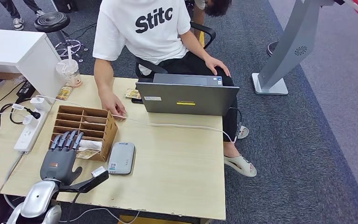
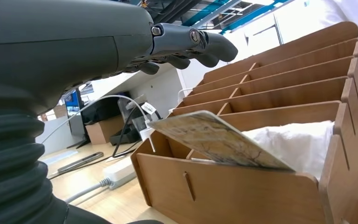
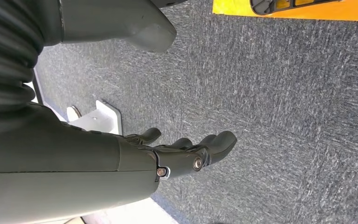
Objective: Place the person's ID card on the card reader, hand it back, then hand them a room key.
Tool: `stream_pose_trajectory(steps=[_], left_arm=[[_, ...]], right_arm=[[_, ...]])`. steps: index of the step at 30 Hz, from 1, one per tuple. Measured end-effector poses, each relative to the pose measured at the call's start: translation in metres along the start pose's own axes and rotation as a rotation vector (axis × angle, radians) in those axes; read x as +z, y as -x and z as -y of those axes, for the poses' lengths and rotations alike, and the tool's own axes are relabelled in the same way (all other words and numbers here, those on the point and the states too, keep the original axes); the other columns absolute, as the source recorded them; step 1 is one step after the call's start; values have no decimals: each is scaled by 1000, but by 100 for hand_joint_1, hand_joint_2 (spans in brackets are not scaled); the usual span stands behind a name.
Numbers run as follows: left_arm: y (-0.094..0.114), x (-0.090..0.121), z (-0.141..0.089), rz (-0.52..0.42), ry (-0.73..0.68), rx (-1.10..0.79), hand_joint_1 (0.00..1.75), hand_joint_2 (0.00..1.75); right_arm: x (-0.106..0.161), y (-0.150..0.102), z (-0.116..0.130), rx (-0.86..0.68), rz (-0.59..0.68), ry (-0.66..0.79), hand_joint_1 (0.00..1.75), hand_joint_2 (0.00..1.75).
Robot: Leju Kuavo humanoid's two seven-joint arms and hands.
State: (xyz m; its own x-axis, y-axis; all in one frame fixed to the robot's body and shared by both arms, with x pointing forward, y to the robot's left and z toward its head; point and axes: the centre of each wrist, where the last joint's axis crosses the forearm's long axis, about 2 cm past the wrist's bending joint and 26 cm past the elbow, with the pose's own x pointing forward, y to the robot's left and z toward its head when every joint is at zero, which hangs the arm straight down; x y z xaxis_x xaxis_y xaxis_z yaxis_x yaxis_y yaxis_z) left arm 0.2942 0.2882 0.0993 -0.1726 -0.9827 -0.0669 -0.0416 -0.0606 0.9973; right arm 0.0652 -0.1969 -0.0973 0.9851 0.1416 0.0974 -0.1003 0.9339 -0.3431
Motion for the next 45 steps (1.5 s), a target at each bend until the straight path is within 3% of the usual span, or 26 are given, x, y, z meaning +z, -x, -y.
stream_pose_trajectory(steps=[1,5,7,37,45], left_arm=[[0,-1,0,1,-5,0,43,175],[0,-5,-3,14,-24,6,153,175],[-1,-7,-4,21,-30,11,172,175],[-8,-10,-7,48,-66,47,175,175],[-1,-16,-18,18,-189,71,175,175]], right_arm=[[0,0,0,1,1,0,0,175],[0,0,0,6,4,0,0,175],[0,-1,0,8,6,0,0,175],[0,-1,0,21,21,1,0,175],[0,-1,0,19,20,2,0,175]])
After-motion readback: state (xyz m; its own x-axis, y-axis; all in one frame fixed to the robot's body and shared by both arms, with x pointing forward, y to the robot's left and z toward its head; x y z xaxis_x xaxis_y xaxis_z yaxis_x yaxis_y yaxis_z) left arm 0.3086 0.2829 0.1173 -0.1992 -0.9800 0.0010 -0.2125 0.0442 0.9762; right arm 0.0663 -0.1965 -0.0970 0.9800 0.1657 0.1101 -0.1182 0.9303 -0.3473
